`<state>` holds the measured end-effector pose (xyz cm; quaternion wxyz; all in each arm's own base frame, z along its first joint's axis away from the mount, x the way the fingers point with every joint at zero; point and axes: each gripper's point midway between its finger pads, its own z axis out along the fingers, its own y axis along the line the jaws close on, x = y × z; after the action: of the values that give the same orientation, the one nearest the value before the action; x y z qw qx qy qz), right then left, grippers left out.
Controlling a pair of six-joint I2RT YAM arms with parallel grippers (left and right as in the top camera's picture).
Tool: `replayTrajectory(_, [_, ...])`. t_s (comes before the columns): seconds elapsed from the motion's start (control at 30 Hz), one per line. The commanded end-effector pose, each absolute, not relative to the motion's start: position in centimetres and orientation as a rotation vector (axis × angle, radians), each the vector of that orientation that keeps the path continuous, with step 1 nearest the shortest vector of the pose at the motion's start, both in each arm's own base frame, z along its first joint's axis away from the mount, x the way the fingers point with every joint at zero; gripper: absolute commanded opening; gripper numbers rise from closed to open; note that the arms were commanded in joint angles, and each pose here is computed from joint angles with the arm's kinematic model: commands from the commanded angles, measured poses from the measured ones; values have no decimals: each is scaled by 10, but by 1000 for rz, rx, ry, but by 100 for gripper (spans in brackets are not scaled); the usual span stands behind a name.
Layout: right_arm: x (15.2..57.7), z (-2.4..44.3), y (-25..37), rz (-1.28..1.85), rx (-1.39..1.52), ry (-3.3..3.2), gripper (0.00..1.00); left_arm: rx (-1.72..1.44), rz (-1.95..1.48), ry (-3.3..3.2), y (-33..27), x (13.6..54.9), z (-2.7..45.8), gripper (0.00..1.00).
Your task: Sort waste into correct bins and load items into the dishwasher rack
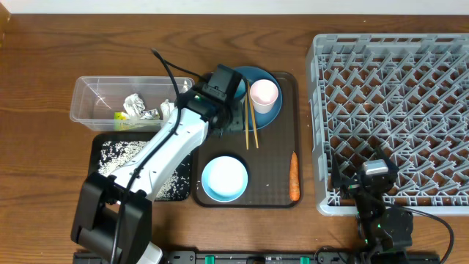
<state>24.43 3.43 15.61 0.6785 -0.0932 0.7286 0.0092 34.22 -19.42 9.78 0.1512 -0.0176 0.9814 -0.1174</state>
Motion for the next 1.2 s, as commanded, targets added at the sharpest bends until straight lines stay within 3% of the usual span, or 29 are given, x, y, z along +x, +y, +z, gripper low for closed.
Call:
replayTrajectory(0.0, [244,154,36,21,-221,1640,99,-6,-370,2867,-206,328,95,49])
replayTrajectory(0.27, [244,154,36,21,-221,1640,99,132,-497,2923,-242,297,96,49])
replayTrajectory(0.37, [244,154,36,21,-221,1640,99,219,-537,2940,-262,278,97,43])
replayTrajectory(0.5, [244,154,36,21,-221,1640,99,273,-468,2933,-283,256,94,42])
replayTrajectory(0.87, [244,154,36,21,-221,1640,99,193,-356,2893,-319,210,91,43])
replayTrajectory(1.17, [244,154,36,21,-221,1640,99,168,-317,2834,-348,198,68,43])
